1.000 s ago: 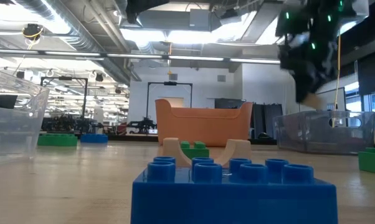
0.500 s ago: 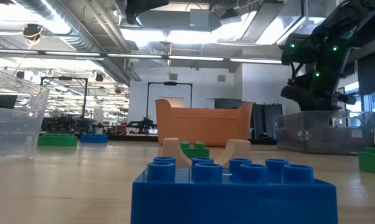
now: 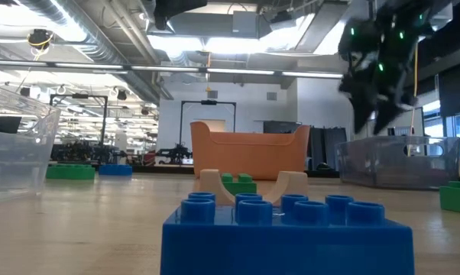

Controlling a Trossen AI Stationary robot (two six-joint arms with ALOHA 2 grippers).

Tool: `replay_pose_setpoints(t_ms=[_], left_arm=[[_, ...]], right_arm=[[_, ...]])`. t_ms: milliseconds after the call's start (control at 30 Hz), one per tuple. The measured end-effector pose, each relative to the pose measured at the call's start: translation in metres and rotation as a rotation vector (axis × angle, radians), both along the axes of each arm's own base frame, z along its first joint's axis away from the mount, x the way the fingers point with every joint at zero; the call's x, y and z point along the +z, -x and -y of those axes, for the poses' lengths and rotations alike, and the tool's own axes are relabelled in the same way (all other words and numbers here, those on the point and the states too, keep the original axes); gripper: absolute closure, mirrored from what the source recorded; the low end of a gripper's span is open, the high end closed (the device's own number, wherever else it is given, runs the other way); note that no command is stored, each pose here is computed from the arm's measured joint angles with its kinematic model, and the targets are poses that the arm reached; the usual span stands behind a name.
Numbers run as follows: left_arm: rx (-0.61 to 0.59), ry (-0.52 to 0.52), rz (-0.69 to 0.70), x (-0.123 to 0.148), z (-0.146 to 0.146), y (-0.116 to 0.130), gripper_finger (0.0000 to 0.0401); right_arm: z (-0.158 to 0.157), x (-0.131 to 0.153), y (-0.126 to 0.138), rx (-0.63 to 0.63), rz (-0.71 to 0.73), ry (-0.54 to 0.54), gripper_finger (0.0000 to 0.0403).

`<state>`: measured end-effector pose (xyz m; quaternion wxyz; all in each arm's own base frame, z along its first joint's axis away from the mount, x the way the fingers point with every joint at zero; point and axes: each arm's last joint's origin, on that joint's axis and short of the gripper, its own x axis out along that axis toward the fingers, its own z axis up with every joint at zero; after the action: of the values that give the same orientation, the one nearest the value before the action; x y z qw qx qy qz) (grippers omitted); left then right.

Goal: Sort & place blocks by color
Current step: Put the brown block into the black bin

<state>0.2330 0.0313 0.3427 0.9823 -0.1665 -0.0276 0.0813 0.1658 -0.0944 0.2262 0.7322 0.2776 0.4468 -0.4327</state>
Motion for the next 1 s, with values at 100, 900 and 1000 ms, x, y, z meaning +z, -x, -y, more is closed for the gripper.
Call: replay_pose_setpoints(t_ms=[100, 900, 1000], left_arm=[[0.0, 0.001, -0.008, -0.001, 0.0, 0.0, 0.0157], [-0.059, 0.001, -0.014, -0.001, 0.002, 0.0, 0.0157], [-0.058, 0.0, -0.008, 0.001, 0.002, 0.002, 0.0157]], right_arm=[[-0.003, 0.028, -0.007, 0.101, 0.164, 0.009, 0.0114], [-0.071, 0.094, -0.038, 0.65, 1.089, 0.092, 0.0112], [-0.087, 0.096, -0.051, 0.744, 1.022, 0.034, 0.0112]])
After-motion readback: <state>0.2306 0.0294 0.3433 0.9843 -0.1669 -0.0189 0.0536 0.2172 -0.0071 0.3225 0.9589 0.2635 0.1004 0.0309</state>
